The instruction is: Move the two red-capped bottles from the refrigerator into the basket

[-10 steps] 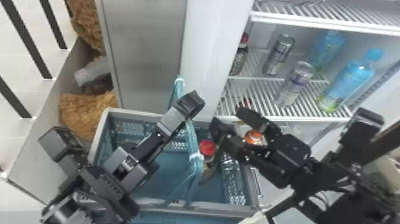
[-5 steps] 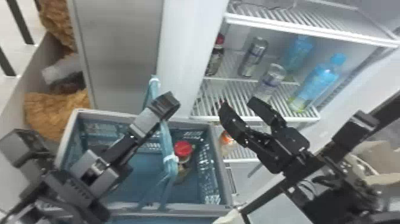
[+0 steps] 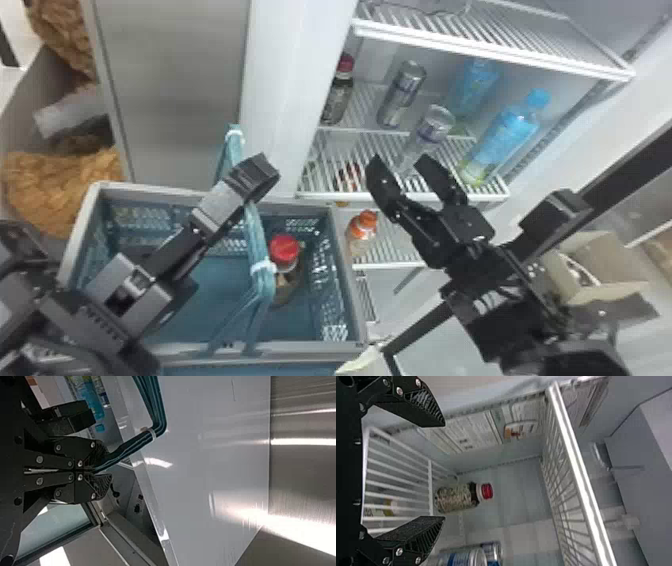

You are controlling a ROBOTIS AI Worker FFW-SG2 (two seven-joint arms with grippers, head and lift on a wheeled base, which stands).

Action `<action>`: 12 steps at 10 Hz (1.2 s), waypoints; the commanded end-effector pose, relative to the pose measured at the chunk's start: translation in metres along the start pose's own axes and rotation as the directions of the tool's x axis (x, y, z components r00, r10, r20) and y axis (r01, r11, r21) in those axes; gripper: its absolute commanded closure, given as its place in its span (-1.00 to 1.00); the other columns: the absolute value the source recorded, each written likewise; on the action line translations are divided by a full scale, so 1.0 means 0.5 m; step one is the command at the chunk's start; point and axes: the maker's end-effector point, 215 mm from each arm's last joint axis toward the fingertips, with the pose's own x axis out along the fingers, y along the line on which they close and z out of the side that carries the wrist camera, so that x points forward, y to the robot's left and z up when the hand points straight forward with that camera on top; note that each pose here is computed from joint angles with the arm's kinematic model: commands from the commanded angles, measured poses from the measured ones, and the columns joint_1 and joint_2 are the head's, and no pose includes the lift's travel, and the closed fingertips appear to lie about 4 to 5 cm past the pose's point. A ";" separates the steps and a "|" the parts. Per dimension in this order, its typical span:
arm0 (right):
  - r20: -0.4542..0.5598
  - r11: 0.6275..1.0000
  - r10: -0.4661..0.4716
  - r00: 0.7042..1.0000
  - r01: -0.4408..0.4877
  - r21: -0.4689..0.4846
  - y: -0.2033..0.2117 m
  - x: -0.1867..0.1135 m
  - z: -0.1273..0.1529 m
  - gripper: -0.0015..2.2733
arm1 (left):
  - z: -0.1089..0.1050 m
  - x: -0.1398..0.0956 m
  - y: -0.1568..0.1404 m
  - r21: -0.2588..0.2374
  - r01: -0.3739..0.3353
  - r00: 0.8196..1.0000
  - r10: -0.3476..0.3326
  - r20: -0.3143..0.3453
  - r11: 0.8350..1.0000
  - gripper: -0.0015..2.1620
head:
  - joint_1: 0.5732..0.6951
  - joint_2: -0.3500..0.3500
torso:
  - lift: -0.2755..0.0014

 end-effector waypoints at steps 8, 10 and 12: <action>0.041 0.997 -0.075 0.996 0.076 -0.004 -0.039 0.140 -0.040 -0.83 | -0.008 0.007 -0.005 -0.006 0.010 1.000 -0.010 -0.012 1.000 0.11 | 1.00 -1.00 | 0.99; 0.042 0.996 -0.088 0.995 0.088 -0.001 -0.039 0.166 -0.044 -0.83 | -0.009 0.007 -0.006 -0.008 0.011 1.000 -0.011 -0.013 1.000 0.11 | 1.00 -0.95 | 0.99; 0.039 0.996 -0.088 0.995 0.089 -0.004 -0.046 0.203 -0.052 -0.83 | -0.007 0.008 -0.007 -0.006 0.013 1.000 -0.013 -0.012 1.000 0.11 | 1.00 -0.92 | 0.99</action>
